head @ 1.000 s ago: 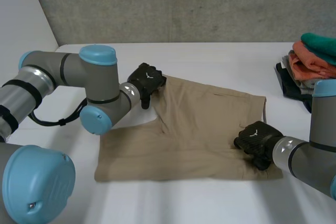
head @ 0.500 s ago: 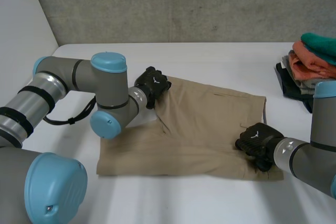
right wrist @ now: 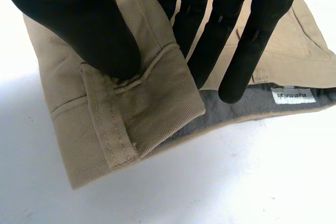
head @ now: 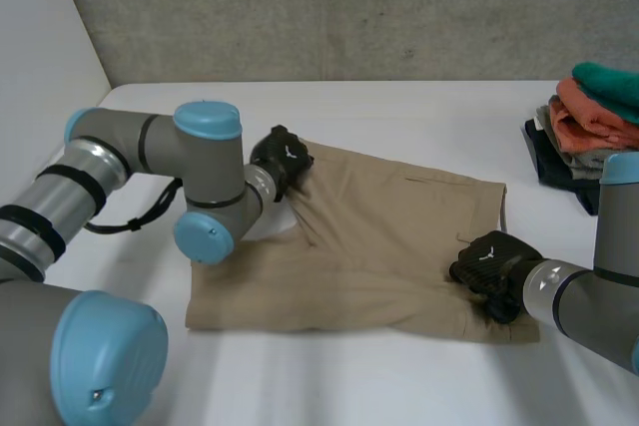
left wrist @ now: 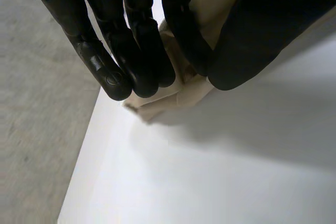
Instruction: Fold the laundry.
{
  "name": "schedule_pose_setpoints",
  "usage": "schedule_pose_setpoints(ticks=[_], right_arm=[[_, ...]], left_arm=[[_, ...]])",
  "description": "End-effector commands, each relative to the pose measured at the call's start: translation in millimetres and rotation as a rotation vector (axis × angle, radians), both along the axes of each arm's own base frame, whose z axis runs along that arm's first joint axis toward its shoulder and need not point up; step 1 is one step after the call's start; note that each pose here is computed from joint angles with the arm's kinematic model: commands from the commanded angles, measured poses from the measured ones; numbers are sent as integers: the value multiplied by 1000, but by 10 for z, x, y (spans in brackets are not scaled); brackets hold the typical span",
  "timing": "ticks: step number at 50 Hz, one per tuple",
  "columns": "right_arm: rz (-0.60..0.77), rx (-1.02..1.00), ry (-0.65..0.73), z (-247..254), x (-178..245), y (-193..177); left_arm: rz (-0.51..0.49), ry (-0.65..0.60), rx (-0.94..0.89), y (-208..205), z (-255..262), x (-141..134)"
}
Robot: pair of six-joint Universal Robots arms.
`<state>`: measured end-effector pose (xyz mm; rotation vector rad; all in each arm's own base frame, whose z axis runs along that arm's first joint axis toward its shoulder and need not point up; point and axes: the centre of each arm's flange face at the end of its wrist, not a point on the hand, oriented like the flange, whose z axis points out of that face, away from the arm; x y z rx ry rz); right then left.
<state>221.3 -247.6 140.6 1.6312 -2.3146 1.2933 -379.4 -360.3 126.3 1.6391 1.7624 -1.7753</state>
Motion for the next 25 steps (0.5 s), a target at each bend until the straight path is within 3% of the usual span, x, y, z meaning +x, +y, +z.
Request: schedule_pose_setpoints(ticks=[1, 9, 15, 25], right_arm=[[4, -7, -3, 23, 10, 7], [15, -3, -4, 27, 39, 40], [21, -1, 3, 23, 52, 73], [16, -15, -2, 61, 36, 78]], left_arm=[[154, -25, 15, 70, 268, 233], [313, -254, -16, 220, 229, 467], [290, -344, -18, 288, 55, 421], [336, -271, -35, 314, 376, 383]])
